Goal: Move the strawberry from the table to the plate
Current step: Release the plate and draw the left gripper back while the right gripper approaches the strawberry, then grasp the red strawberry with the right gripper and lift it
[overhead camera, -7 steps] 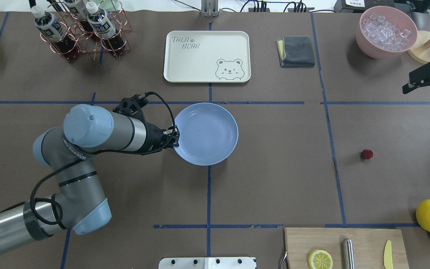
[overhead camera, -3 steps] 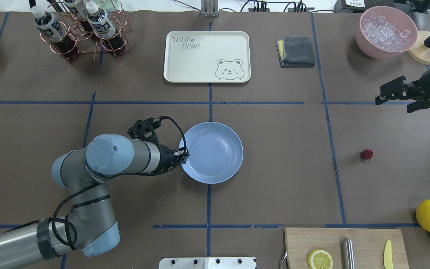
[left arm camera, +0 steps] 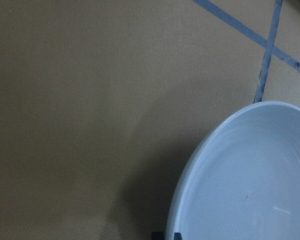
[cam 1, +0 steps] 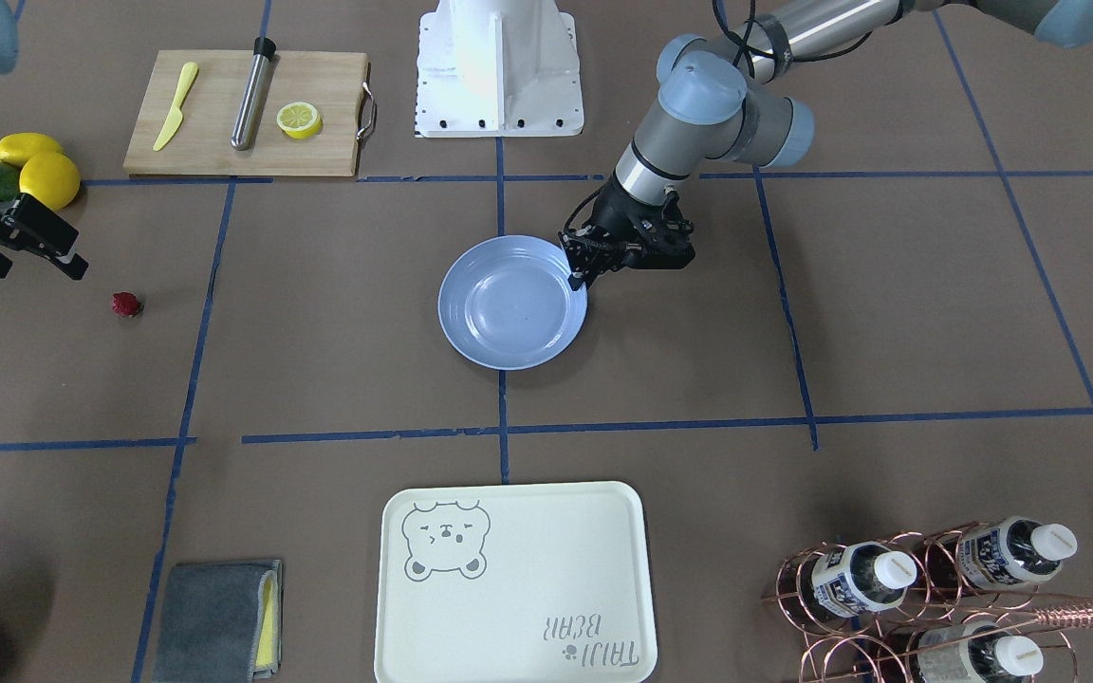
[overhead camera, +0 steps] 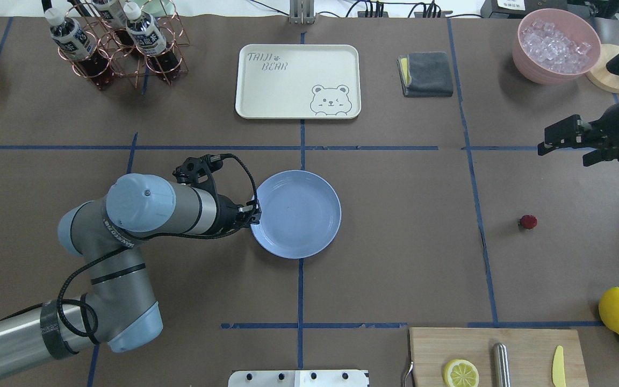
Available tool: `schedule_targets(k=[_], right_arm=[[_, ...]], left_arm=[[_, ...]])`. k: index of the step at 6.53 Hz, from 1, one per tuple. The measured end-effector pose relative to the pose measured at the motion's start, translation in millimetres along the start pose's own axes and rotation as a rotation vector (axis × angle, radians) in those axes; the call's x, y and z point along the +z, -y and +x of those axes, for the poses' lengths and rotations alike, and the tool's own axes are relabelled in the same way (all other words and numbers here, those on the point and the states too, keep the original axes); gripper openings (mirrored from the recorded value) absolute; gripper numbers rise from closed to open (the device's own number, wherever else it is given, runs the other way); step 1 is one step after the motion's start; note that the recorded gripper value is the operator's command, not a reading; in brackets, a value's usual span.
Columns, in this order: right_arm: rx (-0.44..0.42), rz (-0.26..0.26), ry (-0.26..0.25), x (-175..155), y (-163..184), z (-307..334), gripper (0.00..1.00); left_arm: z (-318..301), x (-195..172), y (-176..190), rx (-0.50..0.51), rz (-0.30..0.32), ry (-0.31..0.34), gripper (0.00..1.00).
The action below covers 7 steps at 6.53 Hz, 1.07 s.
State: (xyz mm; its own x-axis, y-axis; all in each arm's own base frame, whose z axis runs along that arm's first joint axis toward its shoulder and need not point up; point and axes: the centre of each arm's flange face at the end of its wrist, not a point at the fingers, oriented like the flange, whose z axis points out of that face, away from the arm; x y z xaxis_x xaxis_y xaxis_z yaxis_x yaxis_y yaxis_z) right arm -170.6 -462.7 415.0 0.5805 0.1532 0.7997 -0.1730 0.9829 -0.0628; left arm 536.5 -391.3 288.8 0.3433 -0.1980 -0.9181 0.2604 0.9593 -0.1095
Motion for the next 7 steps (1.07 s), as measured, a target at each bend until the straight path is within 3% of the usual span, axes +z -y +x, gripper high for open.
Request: schedule_targets(k=[3, 5, 7], right_arm=[[-0.016, -0.026, -0.041, 22, -17, 9, 1.00], [-0.080, -0.017, -0.068, 64, -43, 32, 1.00], [-0.119, -0.015, -0.095, 114, -55, 55, 0.98]], left_arm=[[13, -33, 21, -0.013, -0.018, -0.019, 1.00], [28, -80, 40, -0.018, -0.019, -0.007, 1.00], [28, -104, 58, -0.013, 0.013, -0.005, 1.00]])
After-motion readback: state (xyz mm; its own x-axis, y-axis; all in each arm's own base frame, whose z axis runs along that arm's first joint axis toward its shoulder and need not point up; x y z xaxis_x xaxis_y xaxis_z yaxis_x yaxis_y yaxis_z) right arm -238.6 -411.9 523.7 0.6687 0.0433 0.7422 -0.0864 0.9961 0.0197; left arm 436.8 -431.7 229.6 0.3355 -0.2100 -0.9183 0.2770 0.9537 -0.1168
